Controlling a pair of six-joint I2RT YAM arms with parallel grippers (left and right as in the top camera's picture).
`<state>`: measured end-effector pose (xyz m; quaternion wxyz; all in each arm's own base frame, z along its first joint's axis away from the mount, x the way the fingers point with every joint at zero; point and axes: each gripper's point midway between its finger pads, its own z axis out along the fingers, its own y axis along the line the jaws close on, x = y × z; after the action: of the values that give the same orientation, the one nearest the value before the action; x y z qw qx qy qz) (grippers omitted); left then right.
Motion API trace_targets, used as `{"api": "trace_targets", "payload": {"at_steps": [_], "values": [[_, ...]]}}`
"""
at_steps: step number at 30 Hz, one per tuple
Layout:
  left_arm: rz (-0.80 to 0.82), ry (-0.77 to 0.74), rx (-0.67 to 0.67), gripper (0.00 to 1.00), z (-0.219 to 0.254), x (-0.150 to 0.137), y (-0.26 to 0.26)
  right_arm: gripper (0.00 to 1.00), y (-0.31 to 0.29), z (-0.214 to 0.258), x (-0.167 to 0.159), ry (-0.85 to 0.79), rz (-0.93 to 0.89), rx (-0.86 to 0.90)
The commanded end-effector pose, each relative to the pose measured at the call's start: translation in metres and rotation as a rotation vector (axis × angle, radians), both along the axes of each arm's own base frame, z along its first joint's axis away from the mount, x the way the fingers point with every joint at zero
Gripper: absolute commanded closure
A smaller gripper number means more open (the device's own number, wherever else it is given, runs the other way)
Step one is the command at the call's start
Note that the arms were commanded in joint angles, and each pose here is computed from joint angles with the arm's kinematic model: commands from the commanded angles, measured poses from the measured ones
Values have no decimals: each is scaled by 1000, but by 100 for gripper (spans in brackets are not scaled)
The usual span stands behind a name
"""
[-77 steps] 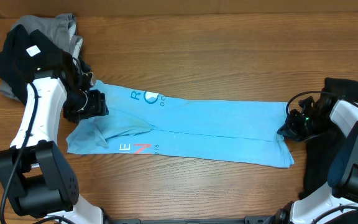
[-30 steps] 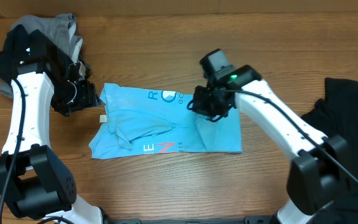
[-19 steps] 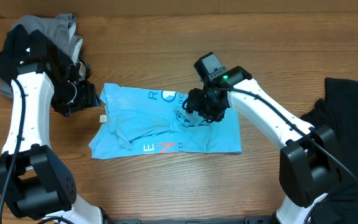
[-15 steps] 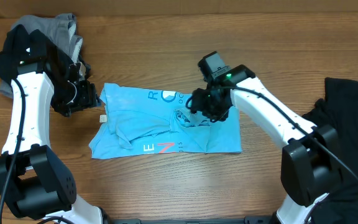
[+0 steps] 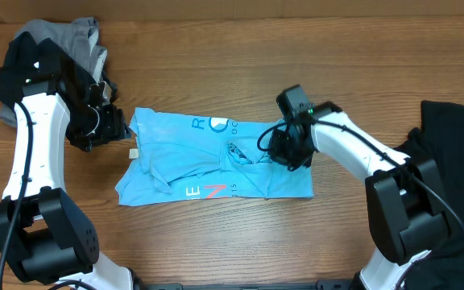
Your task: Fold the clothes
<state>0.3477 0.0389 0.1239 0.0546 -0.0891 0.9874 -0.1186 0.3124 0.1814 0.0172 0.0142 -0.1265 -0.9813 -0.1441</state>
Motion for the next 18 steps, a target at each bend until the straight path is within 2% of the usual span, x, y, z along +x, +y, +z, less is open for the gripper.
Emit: {"api": "trace_targets", "payload": {"at_steps": [1,5,8,10,14,18], "values": [[-4,-41,-2,41,12,5,0,87,51,14,-26,48,104,273],[-4,-40,-3,41,12,5,0,90,110,46,-55,-11,412,546],[-4,-36,-3,41,12,4,0,90,121,58,-65,-66,531,545],[-4,-32,-4,41,12,3,0,90,111,59,-59,-94,525,459],[-4,-29,-2,41,12,3,0,89,66,63,-22,-188,404,226],[-4,-30,-2,41,12,3,0,88,27,64,-1,-190,253,147]]}}
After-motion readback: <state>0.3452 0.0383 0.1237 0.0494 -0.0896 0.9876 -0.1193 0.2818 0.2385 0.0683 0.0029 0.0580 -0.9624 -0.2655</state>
